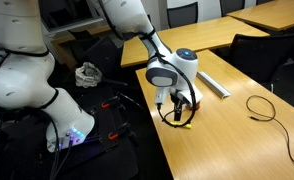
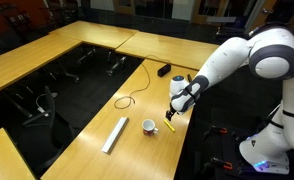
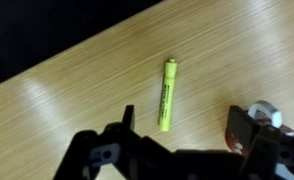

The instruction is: Put the yellow marker inside the red mug

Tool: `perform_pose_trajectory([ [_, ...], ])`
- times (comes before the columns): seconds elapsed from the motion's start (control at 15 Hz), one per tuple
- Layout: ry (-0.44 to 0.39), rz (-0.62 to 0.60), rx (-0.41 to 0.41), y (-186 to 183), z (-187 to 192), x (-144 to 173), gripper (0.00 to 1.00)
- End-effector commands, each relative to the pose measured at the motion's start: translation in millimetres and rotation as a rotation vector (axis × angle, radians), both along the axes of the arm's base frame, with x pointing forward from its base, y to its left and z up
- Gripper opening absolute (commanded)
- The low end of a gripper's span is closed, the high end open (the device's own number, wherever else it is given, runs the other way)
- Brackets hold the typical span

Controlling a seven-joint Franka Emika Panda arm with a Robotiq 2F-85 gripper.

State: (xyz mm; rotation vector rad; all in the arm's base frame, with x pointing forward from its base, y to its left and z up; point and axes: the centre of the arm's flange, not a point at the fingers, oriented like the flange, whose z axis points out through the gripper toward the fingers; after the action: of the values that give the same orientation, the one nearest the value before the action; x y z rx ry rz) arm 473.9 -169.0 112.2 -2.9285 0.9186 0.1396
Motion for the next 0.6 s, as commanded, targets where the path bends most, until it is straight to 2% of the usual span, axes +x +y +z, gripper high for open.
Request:
perform_pose_trajectory([
  [0.0,0.013,-0.018,0.037,-8.0,-43.8,19.4,1.00],
  [0.4,0.040,0.006,0.050,-20.1,-94.8,26.1,1.00],
  [0.53,0.047,0.016,0.044,-18.7,-103.7,27.6,0.95],
])
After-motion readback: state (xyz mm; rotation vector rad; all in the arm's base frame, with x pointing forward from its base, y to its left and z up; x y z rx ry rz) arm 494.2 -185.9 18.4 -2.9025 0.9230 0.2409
